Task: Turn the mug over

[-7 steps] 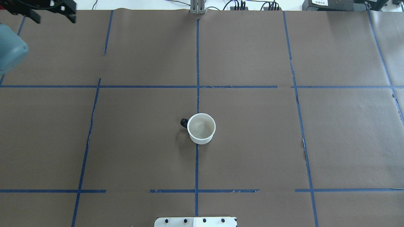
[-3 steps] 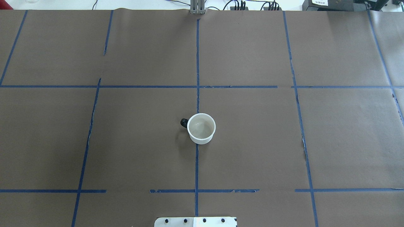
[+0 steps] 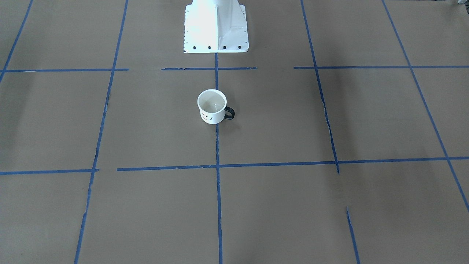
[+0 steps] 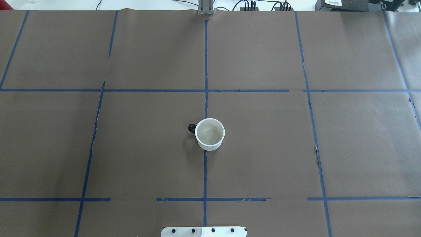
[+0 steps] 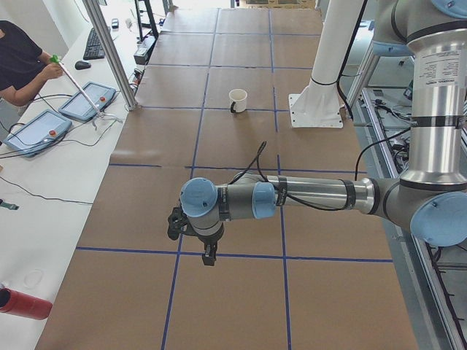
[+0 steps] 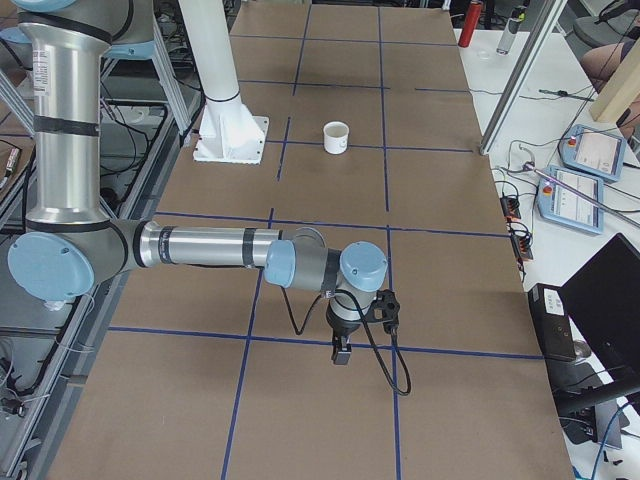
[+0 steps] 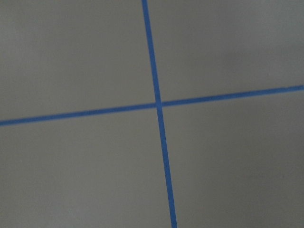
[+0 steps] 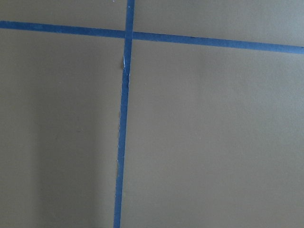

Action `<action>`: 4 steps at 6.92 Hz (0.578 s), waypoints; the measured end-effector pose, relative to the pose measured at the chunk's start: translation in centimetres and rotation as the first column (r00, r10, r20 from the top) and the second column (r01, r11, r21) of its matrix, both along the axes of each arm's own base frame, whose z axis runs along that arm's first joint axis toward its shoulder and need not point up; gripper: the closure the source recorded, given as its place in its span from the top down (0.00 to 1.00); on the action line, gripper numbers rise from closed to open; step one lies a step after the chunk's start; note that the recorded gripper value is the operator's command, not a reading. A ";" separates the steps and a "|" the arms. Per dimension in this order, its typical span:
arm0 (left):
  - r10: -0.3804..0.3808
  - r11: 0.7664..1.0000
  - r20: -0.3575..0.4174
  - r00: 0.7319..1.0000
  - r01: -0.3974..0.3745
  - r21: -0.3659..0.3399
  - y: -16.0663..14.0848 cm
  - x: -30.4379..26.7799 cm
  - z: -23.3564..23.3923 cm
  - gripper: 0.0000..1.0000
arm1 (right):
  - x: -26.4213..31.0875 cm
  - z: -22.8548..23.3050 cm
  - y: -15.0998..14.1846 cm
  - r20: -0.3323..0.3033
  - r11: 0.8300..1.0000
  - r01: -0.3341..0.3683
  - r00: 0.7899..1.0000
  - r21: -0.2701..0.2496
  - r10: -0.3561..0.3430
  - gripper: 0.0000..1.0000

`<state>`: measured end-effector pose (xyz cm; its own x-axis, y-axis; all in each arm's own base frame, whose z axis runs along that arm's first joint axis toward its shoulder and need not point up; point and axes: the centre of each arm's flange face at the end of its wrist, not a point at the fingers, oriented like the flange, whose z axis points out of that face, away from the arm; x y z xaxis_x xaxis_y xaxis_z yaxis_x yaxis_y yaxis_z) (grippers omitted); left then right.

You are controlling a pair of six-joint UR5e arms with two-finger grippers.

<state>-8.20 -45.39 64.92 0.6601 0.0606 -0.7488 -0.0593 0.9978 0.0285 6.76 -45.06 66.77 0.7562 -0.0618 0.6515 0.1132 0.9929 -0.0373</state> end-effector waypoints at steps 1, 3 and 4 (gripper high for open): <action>0.000 1.000 -0.001 1.000 0.000 -0.001 -0.1 0.0 0.1 1.00 | 0.0 0.0 0.0 0.000 1.000 0.000 1.000 0.000 0.000 1.00; 0.006 1.000 0.005 1.000 -0.006 0.011 -0.8 0.0 -0.3 1.00 | 0.0 0.0 0.0 0.000 1.000 0.000 1.000 0.000 0.000 1.00; 0.008 1.000 0.010 1.000 -0.008 0.016 -1.1 0.0 -0.5 1.00 | 0.0 0.0 0.0 0.000 1.000 0.000 1.000 0.000 0.000 1.00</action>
<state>-8.18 -46.53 64.38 0.6668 0.0784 -0.7411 -0.0679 0.9967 0.0442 6.76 -45.08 66.76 0.7562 -0.0619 0.6514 0.1132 0.9929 -0.0370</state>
